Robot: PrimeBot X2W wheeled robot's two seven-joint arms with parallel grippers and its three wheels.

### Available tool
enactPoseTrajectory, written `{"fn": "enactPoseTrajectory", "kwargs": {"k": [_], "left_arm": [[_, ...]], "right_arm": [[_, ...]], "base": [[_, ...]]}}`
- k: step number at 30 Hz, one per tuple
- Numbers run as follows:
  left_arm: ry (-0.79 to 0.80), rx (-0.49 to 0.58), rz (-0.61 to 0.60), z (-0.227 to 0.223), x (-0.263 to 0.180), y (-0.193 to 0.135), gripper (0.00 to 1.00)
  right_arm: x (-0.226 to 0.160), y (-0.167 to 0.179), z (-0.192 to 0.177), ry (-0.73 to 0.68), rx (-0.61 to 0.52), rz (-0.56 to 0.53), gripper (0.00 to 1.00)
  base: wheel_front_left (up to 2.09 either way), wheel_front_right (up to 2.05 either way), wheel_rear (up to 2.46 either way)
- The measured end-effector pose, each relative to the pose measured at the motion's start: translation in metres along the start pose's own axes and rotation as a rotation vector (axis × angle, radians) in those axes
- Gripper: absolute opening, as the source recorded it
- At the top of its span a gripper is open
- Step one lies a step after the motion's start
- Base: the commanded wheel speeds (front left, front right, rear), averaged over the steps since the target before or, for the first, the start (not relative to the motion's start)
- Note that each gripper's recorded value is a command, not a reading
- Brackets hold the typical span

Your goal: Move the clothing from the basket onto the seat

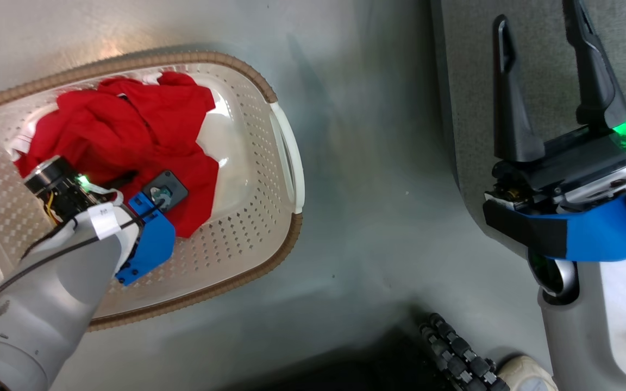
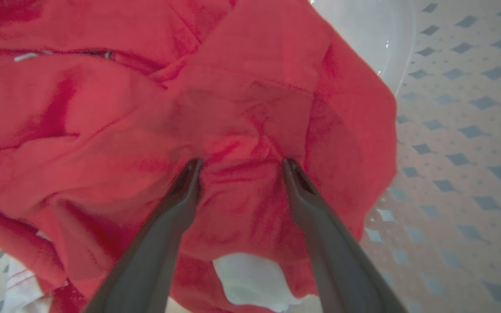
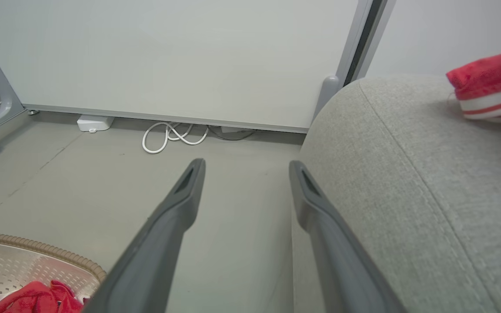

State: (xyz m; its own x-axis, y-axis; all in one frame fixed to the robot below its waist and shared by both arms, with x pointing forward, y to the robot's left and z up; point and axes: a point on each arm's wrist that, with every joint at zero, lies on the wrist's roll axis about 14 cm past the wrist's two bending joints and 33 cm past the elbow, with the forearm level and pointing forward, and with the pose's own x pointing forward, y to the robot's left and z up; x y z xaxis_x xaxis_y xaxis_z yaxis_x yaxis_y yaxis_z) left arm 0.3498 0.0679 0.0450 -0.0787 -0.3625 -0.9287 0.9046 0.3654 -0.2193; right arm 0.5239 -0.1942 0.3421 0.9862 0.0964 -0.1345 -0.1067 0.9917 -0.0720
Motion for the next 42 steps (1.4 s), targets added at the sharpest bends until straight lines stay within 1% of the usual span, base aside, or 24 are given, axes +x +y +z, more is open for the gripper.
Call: {"fn": "enactPoseTrajectory", "kwargs": {"k": [8,9,10,11,16,20,24,32,34,40,42], "left_arm": [[0.053,-0.032,-0.019,-0.012,0.019,0.0,1.0],[0.058,-0.034,-0.018,-0.012,0.02,0.0,0.49],[0.061,-0.035,-0.017,-0.012,0.02,0.001,0.07],[0.061,-0.036,-0.015,-0.012,0.02,0.001,0.0],[0.071,-0.036,-0.009,-0.013,0.014,0.002,0.0],[0.033,-0.031,0.009,-0.005,0.004,0.005,0.0],[-0.046,-0.037,0.02,0.018,-0.008,0.002,0.0],[-0.196,-0.057,0.058,0.055,-0.047,-0.006,0.0],[-0.243,-0.08,0.07,0.066,-0.058,-0.009,0.0],[-0.373,-0.121,0.143,0.092,-0.101,-0.005,0.0],[-0.404,-0.118,0.169,0.098,-0.116,-0.005,0.0]], "right_arm": [[-0.002,-0.004,-0.01,0.011,-0.021,-0.01,1.0],[-0.001,-0.004,-0.009,0.007,-0.022,-0.01,1.0],[-0.001,-0.004,-0.008,0.005,-0.024,-0.009,1.0],[-0.001,-0.004,-0.008,0.004,-0.027,-0.009,1.0],[0.001,-0.004,-0.002,-0.013,-0.033,-0.007,1.0],[0.002,-0.003,0.009,-0.038,-0.032,-0.007,1.0],[0.002,-0.003,0.021,-0.059,-0.029,-0.008,1.0],[-0.001,-0.001,0.057,-0.127,-0.015,-0.009,1.0],[-0.004,-0.001,0.065,-0.134,-0.016,-0.013,1.0],[-0.016,0.003,0.088,-0.163,-0.005,-0.013,1.0],[-0.022,0.005,0.094,-0.168,-0.002,-0.01,1.0]], "base": [[0.0,0.0,0.0],[0.0,0.0,0.0],[0.0,0.0,0.0],[0.0,0.0,0.0],[0.0,0.0,0.0],[0.0,0.0,0.0],[0.0,0.0,0.0],[0.0,0.0,0.0],[0.0,0.0,0.0],[0.0,0.0,0.0],[0.0,0.0,0.0]]}}
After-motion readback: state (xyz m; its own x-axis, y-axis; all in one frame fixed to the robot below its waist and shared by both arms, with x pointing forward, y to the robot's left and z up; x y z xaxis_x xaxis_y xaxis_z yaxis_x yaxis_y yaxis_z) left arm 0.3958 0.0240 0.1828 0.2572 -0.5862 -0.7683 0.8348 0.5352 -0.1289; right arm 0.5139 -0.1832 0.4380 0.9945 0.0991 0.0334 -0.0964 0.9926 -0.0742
